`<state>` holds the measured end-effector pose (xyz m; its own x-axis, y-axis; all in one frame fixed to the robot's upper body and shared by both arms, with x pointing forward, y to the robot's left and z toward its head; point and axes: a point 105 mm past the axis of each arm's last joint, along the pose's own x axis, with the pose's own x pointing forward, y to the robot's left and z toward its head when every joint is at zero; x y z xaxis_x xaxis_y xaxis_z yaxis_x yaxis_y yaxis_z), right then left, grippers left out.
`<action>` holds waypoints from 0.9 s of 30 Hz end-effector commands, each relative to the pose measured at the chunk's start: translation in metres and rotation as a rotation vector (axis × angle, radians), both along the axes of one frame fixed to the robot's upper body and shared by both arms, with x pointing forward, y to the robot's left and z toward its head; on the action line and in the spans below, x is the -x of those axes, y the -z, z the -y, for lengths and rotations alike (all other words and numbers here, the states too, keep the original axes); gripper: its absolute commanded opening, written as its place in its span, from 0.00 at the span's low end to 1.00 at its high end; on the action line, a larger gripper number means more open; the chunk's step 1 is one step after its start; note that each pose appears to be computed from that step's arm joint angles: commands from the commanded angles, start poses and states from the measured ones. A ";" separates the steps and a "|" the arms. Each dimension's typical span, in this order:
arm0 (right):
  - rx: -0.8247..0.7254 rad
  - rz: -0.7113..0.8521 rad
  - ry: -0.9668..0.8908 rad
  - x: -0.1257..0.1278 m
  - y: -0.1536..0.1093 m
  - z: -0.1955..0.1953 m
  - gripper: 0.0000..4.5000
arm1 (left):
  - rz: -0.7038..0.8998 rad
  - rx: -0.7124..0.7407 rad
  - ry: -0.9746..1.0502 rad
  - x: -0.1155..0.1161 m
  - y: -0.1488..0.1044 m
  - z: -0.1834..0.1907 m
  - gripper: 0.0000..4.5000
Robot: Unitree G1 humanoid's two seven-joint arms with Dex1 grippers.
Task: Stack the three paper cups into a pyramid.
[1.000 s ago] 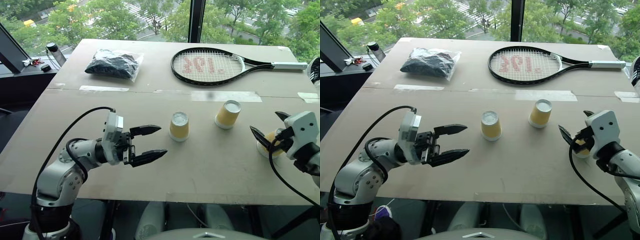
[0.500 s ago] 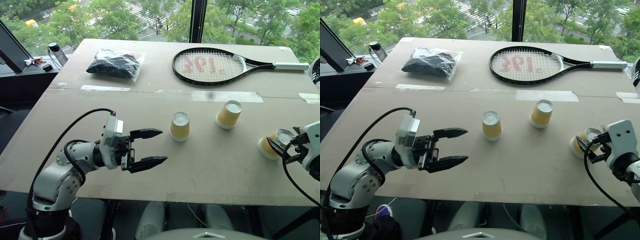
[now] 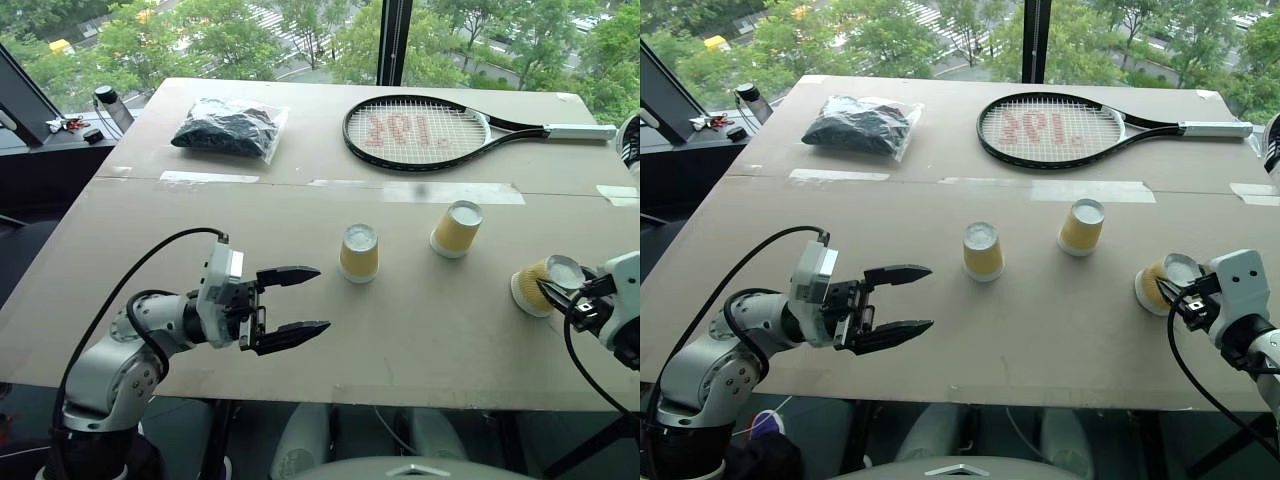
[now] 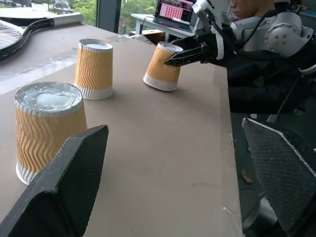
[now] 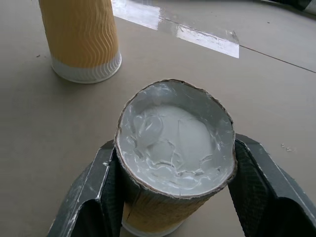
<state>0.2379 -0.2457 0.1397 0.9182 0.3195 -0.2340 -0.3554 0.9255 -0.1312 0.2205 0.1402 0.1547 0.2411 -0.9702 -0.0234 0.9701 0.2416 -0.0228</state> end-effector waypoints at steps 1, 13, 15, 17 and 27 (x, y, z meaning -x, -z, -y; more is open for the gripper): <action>-0.036 0.089 -0.285 0.015 -0.035 -0.054 0.52 | 0.038 -0.003 -0.019 -0.001 -0.003 -0.005 1.00; 0.067 0.118 -0.439 -0.034 -0.026 -0.123 0.52 | 0.060 -0.020 -0.073 0.003 -0.005 -0.020 1.00; 0.080 0.111 -0.446 -0.039 -0.021 -0.126 0.52 | 0.072 -0.023 -0.087 0.005 -0.006 -0.022 1.00; 0.083 0.113 -0.456 -0.044 -0.020 -0.131 0.52 | 0.095 -0.025 -0.124 0.005 -0.007 -0.026 1.00; 0.091 0.113 -0.476 -0.058 -0.019 -0.156 0.52 | 0.121 -0.032 -0.221 0.008 -0.004 -0.038 1.00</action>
